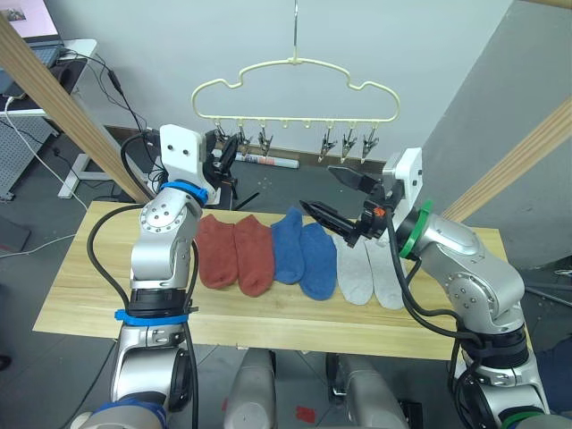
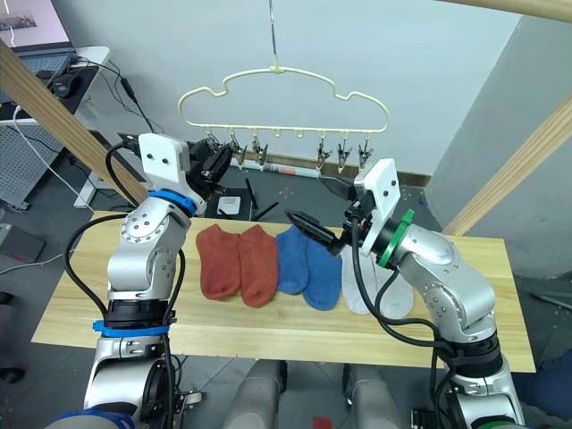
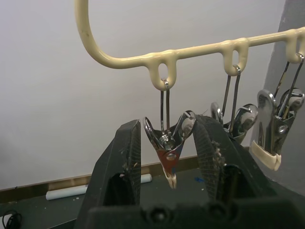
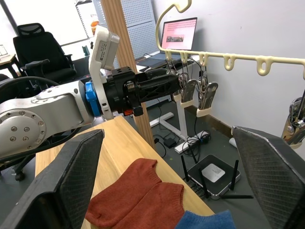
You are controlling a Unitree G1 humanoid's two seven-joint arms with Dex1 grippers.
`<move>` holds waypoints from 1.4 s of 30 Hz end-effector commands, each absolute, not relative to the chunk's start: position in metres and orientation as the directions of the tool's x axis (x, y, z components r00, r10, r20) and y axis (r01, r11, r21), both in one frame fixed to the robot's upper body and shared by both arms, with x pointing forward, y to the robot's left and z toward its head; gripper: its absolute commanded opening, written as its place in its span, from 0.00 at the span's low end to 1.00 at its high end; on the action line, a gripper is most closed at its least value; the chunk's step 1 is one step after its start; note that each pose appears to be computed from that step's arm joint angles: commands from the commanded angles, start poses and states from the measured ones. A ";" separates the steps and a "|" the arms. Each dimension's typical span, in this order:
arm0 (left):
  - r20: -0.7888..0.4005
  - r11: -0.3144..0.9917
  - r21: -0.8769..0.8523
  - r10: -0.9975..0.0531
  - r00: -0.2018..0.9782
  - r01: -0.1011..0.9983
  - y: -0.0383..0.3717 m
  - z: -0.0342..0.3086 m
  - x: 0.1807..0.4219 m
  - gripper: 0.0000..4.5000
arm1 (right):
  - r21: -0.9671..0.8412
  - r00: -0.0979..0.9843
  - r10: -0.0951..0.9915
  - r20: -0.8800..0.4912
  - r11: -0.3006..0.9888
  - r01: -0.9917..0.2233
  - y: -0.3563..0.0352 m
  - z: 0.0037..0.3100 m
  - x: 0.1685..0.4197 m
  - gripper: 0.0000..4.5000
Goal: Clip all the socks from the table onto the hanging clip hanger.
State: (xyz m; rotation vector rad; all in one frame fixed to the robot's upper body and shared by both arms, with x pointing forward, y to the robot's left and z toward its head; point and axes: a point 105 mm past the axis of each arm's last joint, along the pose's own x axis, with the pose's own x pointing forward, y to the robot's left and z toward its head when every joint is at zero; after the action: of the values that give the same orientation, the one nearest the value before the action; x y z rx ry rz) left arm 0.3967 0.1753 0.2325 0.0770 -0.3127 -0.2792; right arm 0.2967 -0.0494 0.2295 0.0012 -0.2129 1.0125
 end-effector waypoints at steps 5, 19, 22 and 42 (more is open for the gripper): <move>0.360 0.959 0.147 -0.282 0.889 0.244 0.174 0.253 0.394 0.40 | -0.126 0.496 0.840 0.221 0.529 -0.839 -0.051 0.242 0.290 1.00; 0.366 0.959 0.129 -0.284 0.886 0.254 0.172 0.254 0.394 0.32 | -0.125 0.498 0.838 0.221 0.531 -0.838 -0.051 0.242 0.291 1.00; 0.366 0.954 0.119 -0.299 0.881 0.274 0.170 0.255 0.393 0.16 | -0.120 0.499 0.838 0.222 0.531 -0.839 -0.051 0.242 0.291 1.00; 0.245 0.905 0.020 -0.417 0.875 0.425 0.171 0.241 0.383 0.01 | -0.208 0.912 0.295 -0.284 0.910 -0.359 -0.167 0.092 0.341 1.00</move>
State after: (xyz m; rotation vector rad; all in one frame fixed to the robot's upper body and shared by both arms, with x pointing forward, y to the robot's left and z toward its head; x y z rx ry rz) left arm 0.3886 0.1704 0.2345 -0.0390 -0.2237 -0.4239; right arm 0.3376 -0.1614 0.0792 -0.2550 0.3027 0.3764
